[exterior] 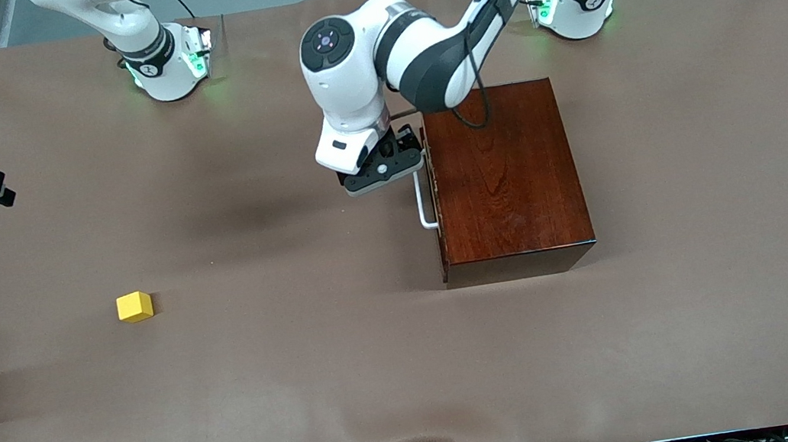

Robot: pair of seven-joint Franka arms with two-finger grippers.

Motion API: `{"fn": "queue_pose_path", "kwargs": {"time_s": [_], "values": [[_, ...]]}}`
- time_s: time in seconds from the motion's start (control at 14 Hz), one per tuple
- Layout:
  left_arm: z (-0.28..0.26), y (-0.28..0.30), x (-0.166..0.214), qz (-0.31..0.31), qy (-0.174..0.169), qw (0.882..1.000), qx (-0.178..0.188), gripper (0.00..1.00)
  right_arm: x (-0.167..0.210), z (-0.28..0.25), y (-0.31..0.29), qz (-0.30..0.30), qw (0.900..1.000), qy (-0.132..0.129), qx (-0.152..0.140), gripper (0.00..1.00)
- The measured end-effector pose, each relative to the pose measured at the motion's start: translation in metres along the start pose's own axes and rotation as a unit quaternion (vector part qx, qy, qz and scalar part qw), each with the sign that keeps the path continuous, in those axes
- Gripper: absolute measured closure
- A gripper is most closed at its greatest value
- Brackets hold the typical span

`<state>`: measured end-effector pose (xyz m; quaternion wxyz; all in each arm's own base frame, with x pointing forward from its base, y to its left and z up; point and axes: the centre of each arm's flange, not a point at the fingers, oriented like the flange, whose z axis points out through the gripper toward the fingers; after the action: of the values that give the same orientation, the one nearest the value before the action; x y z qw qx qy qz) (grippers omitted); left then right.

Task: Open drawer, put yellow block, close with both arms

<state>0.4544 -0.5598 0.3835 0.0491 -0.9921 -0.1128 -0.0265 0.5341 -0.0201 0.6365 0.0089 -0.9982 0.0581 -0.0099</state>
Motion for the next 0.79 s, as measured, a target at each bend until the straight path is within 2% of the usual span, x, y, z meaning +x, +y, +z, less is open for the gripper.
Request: {"fn": "queue_pose_path", "kwargs": {"time_s": [0.43, 0.79], "values": [[0.026, 0.004, -0.002, 0.053, -0.007, 0.998, 0.017, 0.00, 0.000, 0.000, -0.001, -0.001, 1.000, -0.001, 0.000, 0.00], [0.043, 0.003, -0.003, 0.061, -0.016, 0.997, 0.036, 0.00, 0.000, 0.000, -0.001, -0.001, 1.000, -0.001, 0.000, 0.00]]}}
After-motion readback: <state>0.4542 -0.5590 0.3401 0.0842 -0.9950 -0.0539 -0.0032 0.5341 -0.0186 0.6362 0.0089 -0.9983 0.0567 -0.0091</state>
